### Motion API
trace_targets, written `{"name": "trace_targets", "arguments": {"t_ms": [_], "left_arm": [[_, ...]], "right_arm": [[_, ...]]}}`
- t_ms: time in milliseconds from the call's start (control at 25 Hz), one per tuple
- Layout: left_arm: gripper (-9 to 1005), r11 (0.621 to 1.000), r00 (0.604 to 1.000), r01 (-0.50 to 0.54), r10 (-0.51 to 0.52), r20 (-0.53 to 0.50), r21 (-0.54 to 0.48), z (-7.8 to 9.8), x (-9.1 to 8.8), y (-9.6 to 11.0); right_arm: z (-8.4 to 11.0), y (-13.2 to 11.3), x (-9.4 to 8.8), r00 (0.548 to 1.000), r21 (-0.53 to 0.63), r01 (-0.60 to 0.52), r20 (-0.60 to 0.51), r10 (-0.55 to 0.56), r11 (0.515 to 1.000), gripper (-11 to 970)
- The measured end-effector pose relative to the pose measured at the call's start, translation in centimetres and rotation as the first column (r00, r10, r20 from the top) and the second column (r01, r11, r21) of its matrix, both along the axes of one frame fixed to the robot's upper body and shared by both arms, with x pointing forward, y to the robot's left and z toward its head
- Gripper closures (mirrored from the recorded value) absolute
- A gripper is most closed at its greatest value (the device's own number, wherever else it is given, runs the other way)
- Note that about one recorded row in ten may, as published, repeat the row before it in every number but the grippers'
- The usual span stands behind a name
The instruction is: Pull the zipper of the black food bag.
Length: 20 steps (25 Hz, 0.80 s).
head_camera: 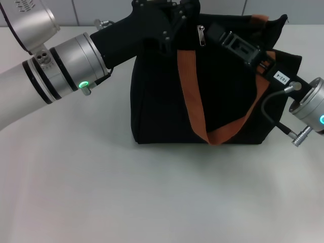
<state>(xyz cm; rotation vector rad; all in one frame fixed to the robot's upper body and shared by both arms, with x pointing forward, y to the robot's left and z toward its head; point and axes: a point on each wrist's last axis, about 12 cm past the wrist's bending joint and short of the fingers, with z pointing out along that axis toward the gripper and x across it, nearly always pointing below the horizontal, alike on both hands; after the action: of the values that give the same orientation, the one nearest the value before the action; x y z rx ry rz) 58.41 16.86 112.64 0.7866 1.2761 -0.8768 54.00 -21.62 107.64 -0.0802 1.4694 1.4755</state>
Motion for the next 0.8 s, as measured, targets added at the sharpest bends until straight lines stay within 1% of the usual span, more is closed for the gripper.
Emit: {"name": "trace_targets", "arguments": {"t_ms": [240,560,800], "left_arm": [[961,1.0,1.0,0.003,-0.003,0.004,-0.006,0.1,-0.1,-0.1],[960,1.0,1.0,0.007,-0.007,0.007,-0.006,0.2,0.0,-0.2],[958,1.0,1.0,0.006,-0.006,0.007,-0.007,0.2,0.0,-0.2]], "right_arm": [[-0.5,0.1,0.3,0.999,-0.019,0.026,-0.035,-0.026,1.0,635],[0.1,1.3,0.9,0.999,-0.029,-0.033,-0.021,0.032,0.999,637],[-0.2,0.9,0.7,0.999,-0.027,-0.011,-0.034,0.01,1.0,637]]}}
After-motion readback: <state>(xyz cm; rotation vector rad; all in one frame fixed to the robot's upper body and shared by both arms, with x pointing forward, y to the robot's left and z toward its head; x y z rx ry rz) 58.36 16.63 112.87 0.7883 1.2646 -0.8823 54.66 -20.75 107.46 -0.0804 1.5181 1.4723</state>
